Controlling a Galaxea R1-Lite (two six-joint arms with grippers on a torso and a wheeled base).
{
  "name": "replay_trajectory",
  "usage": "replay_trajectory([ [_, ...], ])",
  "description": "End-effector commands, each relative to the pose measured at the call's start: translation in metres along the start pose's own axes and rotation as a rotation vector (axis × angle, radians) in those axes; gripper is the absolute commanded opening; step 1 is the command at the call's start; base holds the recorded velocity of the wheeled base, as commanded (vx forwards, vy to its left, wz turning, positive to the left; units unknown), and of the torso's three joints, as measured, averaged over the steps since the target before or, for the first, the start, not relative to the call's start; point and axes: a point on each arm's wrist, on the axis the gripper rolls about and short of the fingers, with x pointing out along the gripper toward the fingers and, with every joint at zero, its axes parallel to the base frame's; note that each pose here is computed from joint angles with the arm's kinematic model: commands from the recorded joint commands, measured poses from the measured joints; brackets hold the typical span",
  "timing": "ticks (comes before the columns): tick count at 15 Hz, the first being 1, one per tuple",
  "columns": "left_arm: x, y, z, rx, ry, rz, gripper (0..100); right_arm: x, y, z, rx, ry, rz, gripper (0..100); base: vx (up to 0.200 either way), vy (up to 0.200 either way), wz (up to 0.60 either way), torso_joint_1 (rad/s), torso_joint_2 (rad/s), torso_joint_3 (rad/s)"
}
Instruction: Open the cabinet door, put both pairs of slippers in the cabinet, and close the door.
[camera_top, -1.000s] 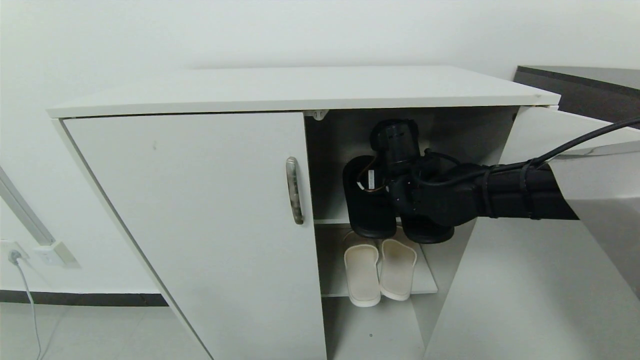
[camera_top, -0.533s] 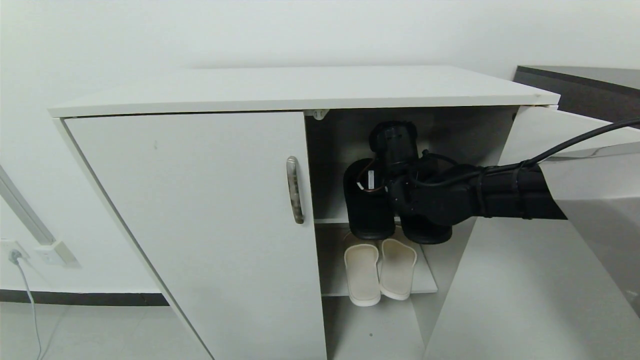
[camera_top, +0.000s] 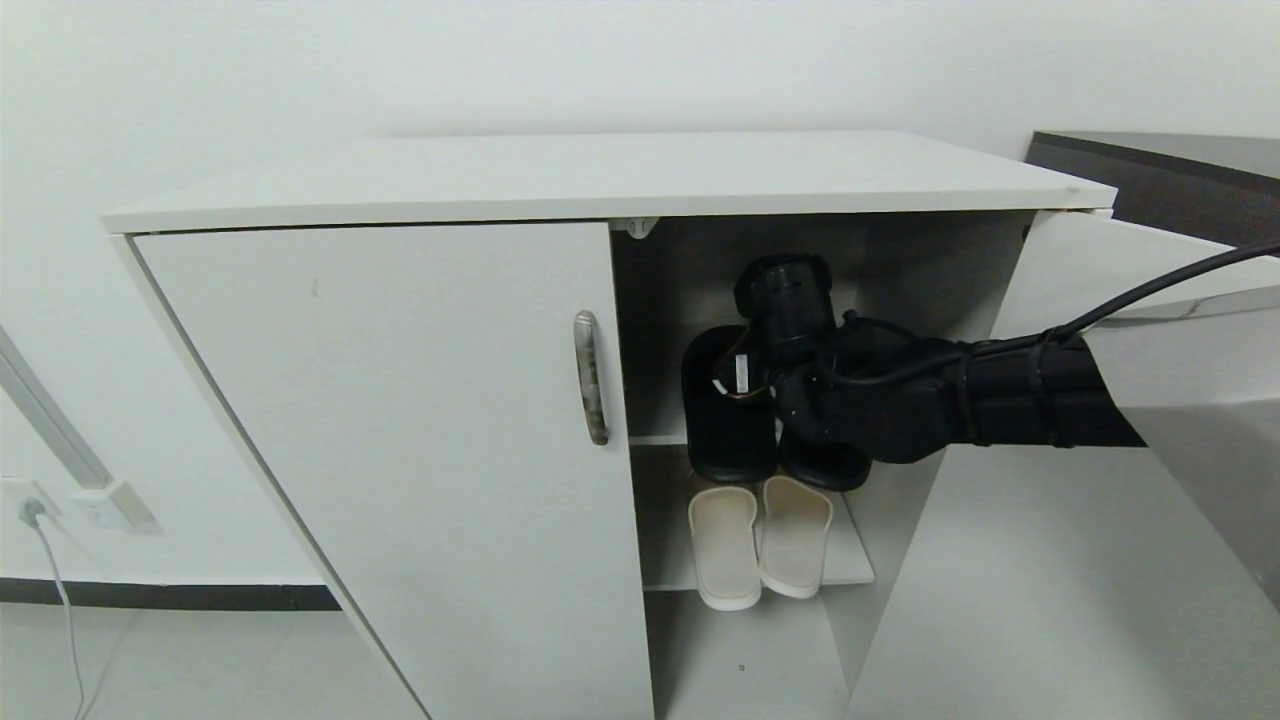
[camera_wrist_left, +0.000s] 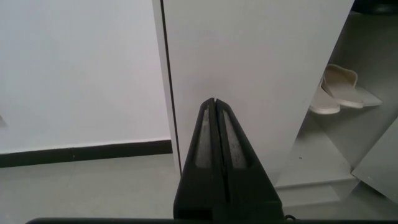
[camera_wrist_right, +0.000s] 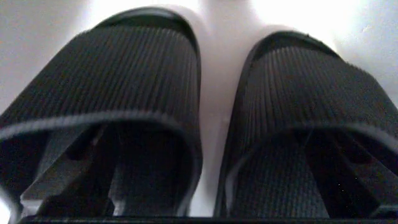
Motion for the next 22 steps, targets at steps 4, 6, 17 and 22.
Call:
replay_trajectory([
  [4,0.0,0.0,0.0,0.0,0.0,0.0,0,-0.024,-0.002,-0.001,-0.015,0.011,0.027,100,0.0,0.0,0.0,0.0,0.0,0.0],
  [6,0.0,0.0,0.0,0.0,0.0,0.002,0,-0.037,-0.004,-0.002,-0.008,-0.006,0.045,100,0.0,0.0,0.0,0.0,0.0,0.0],
  [17,0.0,0.0,0.0,0.0,0.0,0.0,0,-0.143,-0.036,-0.024,0.003,-0.067,0.29,100,0.0,0.0,0.0,0.0,0.0,0.0],
  [22,0.0,0.0,0.0,0.0,0.0,0.0,0,-0.164,-0.053,-0.038,0.01,-0.073,0.397,100,0.0,0.0,0.0,0.0,0.0,0.0],
])
